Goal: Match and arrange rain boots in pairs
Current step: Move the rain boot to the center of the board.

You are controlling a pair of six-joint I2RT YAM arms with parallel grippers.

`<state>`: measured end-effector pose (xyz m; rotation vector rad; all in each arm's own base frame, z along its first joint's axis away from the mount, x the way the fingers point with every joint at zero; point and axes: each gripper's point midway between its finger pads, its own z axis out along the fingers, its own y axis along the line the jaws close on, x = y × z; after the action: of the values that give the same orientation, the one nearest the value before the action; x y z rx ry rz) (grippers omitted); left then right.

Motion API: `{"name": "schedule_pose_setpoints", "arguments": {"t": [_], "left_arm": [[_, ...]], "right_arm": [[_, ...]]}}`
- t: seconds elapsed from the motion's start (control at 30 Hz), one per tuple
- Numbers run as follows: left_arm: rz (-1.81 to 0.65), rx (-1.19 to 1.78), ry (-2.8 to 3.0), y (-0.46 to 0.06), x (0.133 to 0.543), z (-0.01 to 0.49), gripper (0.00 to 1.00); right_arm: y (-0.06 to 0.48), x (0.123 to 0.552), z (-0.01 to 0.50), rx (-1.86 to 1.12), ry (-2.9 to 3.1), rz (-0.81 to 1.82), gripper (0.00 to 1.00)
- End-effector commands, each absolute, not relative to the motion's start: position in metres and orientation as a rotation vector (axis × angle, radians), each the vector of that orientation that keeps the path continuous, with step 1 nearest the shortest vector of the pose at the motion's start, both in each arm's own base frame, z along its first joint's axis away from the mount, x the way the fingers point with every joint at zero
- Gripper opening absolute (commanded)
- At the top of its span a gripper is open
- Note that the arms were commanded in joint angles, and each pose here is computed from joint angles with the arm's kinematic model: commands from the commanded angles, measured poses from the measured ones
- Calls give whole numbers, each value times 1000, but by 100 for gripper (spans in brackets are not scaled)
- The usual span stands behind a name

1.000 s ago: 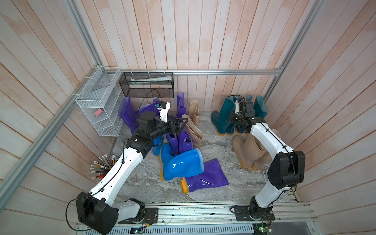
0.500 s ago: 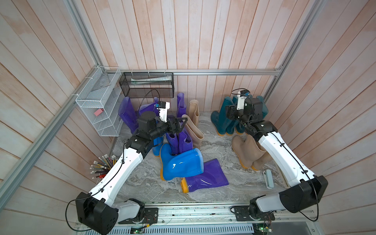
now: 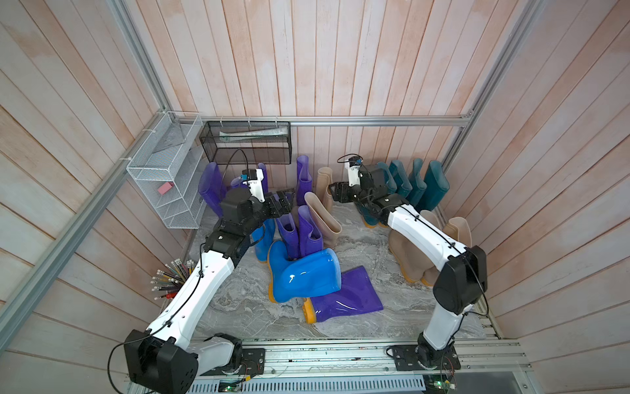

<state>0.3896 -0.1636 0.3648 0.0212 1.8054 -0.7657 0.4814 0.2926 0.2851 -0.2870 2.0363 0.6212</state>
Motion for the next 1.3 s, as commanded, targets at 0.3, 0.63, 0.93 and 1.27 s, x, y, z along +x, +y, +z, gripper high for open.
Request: {"name": "schedule_pose_setpoints", "arguments": {"t": [0.3, 0.63, 0.93, 1.27], "left_arm": [[-835, 86, 1819, -178, 389, 362, 98], [-836, 97, 1815, -179, 388, 364, 98], [-841, 102, 1817, -180, 388, 363, 98], [-850, 102, 1822, -182, 389, 361, 98]], "right_arm": [[301, 503, 277, -272, 2045, 660, 16], [249, 529, 316, -179, 1966, 525, 0], [201, 536, 328, -133, 1960, 424, 0], [153, 518, 327, -20, 1935, 290, 0]]}}
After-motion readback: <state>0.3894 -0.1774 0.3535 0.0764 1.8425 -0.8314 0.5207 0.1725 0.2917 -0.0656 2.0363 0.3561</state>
